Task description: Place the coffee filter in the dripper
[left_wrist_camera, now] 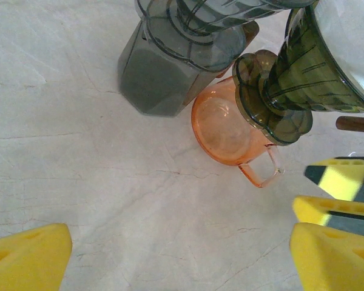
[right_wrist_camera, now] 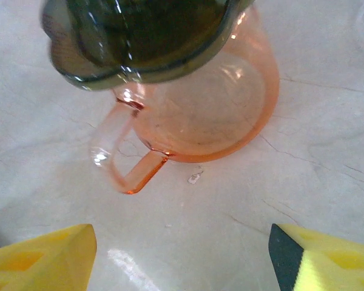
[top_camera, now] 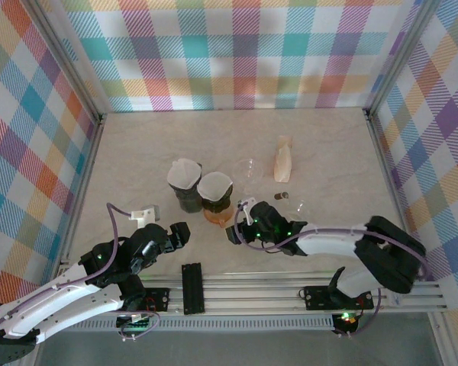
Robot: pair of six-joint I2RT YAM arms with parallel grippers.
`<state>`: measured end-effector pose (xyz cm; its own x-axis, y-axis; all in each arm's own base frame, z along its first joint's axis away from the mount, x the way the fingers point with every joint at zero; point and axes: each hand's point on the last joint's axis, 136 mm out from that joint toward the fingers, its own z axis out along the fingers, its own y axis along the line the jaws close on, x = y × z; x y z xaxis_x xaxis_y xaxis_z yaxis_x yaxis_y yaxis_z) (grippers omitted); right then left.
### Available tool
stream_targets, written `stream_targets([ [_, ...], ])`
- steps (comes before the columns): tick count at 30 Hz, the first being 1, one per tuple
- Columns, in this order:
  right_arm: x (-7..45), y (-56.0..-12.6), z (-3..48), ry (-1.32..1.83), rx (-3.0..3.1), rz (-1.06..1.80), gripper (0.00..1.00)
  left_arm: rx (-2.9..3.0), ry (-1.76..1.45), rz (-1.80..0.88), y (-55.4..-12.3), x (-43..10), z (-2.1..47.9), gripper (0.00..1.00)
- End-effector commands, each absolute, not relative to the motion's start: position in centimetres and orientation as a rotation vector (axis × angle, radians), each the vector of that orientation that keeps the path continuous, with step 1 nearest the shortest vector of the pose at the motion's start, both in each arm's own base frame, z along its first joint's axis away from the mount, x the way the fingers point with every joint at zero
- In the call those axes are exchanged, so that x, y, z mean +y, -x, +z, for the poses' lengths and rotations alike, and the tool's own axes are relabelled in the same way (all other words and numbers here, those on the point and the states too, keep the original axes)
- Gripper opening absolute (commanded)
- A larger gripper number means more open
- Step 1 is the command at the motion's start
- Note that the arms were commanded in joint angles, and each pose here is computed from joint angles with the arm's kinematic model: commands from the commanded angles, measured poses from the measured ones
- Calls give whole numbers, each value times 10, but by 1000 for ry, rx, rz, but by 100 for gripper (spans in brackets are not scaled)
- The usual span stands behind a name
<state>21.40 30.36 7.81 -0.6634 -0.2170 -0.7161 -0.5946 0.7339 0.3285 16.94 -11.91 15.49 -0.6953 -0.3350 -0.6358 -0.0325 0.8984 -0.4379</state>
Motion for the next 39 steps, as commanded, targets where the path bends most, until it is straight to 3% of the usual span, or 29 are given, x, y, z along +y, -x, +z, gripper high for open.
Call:
stream_targets([
  [1, 286, -208, 100, 483, 2292, 740, 77, 2306, 284, -505, -171, -119, 148, 93],
  [9, 212, -233, 161, 202, 2318, 486, 81, 2316, 280, -533, -171, -126, 146, 92],
  [15, 142, -255, 163, -43, 2394, 292, 83, 2320, 278, -540, -170, -126, 146, 92],
  [20, 111, -266, 150, -168, 2434, 338, 89, 2318, 282, -551, -169, -126, 144, 92],
  [28, 111, -286, 123, -136, 2516, 389, 91, 2317, 279, -545, -169, -125, 145, 93],
  [39, 149, -259, 105, -32, 2582, 539, 77, 2310, 282, -540, -171, -125, 144, 93],
])
